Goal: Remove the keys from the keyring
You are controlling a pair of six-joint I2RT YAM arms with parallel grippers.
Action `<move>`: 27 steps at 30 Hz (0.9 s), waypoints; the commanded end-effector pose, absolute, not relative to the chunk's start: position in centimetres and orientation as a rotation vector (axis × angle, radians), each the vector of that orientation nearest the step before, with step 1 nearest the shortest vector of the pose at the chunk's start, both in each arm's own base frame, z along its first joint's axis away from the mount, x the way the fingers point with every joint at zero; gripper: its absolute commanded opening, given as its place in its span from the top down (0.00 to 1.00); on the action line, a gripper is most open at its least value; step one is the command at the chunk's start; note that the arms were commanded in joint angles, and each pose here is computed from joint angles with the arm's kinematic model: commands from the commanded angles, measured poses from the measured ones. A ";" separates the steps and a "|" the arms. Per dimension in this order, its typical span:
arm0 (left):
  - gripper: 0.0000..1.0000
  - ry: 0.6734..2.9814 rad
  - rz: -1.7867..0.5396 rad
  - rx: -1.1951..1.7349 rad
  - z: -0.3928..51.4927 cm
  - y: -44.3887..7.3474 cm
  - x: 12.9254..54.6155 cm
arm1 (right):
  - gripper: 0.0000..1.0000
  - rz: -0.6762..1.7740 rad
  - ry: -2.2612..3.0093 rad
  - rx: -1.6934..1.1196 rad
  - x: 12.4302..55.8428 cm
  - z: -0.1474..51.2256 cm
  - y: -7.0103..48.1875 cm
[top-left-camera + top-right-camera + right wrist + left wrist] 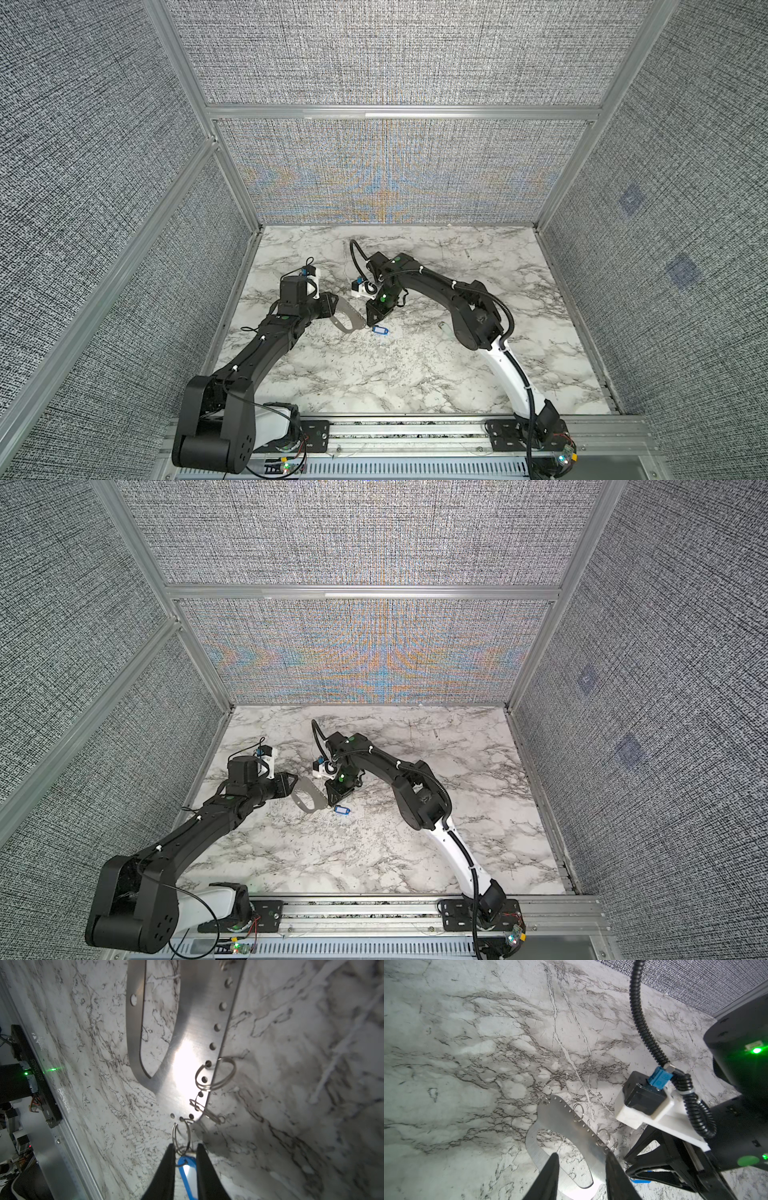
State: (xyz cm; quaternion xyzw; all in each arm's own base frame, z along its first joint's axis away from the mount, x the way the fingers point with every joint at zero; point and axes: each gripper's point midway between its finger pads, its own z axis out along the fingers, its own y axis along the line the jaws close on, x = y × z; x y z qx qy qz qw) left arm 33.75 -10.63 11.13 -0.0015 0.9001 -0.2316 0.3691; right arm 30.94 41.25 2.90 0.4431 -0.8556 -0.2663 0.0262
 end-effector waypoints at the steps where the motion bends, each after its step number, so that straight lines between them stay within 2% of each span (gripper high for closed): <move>1: 0.60 2.316 -0.586 0.000 10.9 -10.5 33.6 | 0.78 -0.832 -2.607 1.357 30.3 3.0 41.2; 21: 0.60 2.310 -0.576 0.004 11.3 -10.4 33.6 | 0.99 -0.836 -2.615 1.389 30.2 3.9 41.1; 27: 0.60 2.240 -0.604 0.079 13.1 -11.0 33.5 | 1.00 -0.811 -2.683 1.498 31.1 6.3 40.4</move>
